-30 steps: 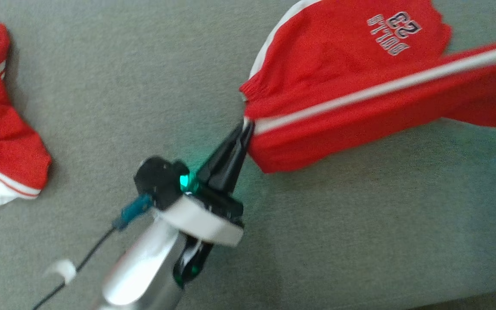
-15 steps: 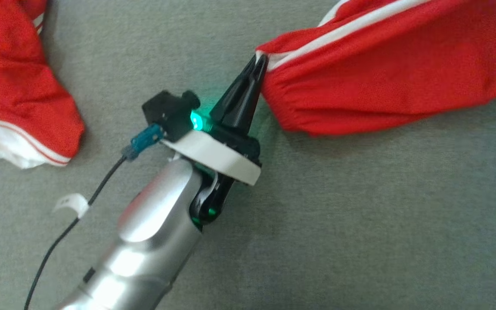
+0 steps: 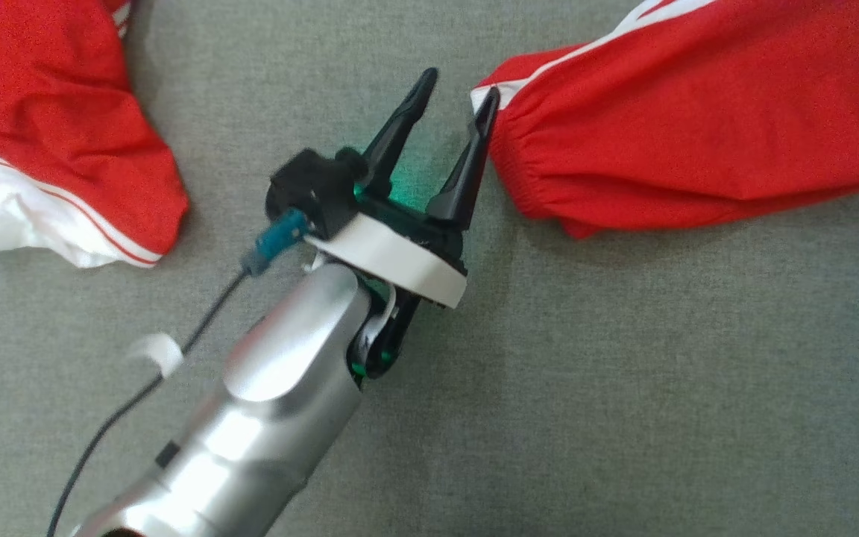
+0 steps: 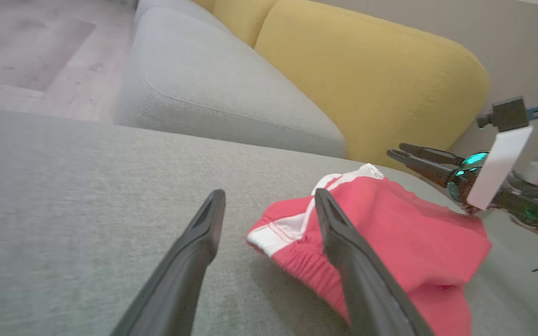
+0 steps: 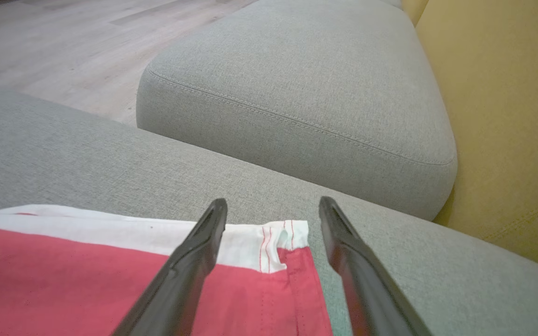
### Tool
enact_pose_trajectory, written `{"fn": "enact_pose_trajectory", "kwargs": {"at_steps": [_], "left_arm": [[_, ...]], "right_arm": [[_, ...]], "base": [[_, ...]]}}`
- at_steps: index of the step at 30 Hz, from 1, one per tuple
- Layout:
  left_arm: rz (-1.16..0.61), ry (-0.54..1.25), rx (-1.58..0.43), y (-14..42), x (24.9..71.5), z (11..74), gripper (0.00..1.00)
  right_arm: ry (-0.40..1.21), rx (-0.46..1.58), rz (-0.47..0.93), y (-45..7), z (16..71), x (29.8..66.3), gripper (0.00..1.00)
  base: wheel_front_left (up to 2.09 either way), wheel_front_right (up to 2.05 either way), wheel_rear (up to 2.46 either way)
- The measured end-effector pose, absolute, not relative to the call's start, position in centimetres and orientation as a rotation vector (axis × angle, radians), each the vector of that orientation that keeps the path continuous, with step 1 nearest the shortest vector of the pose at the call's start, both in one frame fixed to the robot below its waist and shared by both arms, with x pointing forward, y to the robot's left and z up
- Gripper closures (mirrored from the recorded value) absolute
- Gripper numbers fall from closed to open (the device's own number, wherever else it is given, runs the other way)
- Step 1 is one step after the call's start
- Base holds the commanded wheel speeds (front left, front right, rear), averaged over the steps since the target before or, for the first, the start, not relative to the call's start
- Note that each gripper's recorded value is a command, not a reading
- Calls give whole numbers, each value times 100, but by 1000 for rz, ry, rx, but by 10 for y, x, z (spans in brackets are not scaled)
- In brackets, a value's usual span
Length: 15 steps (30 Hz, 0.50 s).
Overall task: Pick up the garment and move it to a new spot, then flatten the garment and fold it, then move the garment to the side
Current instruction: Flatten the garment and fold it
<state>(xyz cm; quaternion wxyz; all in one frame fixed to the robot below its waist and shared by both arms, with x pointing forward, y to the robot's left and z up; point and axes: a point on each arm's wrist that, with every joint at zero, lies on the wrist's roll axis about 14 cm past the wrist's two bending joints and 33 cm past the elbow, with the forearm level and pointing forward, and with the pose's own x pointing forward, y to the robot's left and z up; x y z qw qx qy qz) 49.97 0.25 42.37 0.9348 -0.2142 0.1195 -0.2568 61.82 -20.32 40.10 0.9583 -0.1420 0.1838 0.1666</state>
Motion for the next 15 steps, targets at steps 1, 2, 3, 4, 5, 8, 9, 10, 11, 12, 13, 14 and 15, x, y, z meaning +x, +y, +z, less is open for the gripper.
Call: {"fn": "enact_pose_trajectory", "kwargs": {"at_steps": [1, 2, 3, 4, 5, 8, 9, 10, 11, 12, 13, 14, 15], "left_arm": [[-507, 228, -417, 5, 499, 427, 0], [-490, 210, -390, 8, 499, 429, 0], [-475, 192, -361, 11, 497, 433, 0], [-454, 173, -338, 15, 495, 437, 0], [-425, 145, -326, 21, 494, 445, 0], [-336, 48, -285, 43, 485, 468, 0], [-303, 29, -273, 52, 480, 472, 0], [-277, 17, -263, 60, 474, 475, 0], [-247, 10, -254, 68, 468, 476, 0], [-226, 8, -247, 74, 461, 476, 0], [-201, 9, -242, 81, 455, 476, 0], [-179, 10, -235, 88, 449, 476, 0], [-162, 10, -226, 93, 444, 476, 0]], "right_arm": [[373, -266, 333, -204, 403, 617, 0], [375, -246, 328, -204, 405, 615, 0], [383, -222, 321, -205, 406, 612, 0], [396, -199, 313, -207, 405, 608, 0], [417, -180, 305, -209, 403, 603, 0], [533, -153, 280, -222, 381, 585, 0], [566, -138, 270, -225, 374, 580, 0], [599, -132, 262, -227, 367, 575, 0], [627, -134, 256, -230, 362, 572, 0], [649, -136, 247, -233, 357, 570, 0], [669, -132, 236, -236, 354, 569, 0], [685, -124, 225, -237, 352, 570, 0], [698, -114, 217, -238, 350, 571, 0]], "base": [[0, 0, 0], [0, 0, 0], [0, 0, 0], [0, 0, 0], [0, 0, 0], [0, 0, 0], [0, 0, 0], [0, 0, 0], [0, 0, 0], [0, 0, 0], [0, 0, 0], [0, 0, 0], [0, 0, 0]]}}
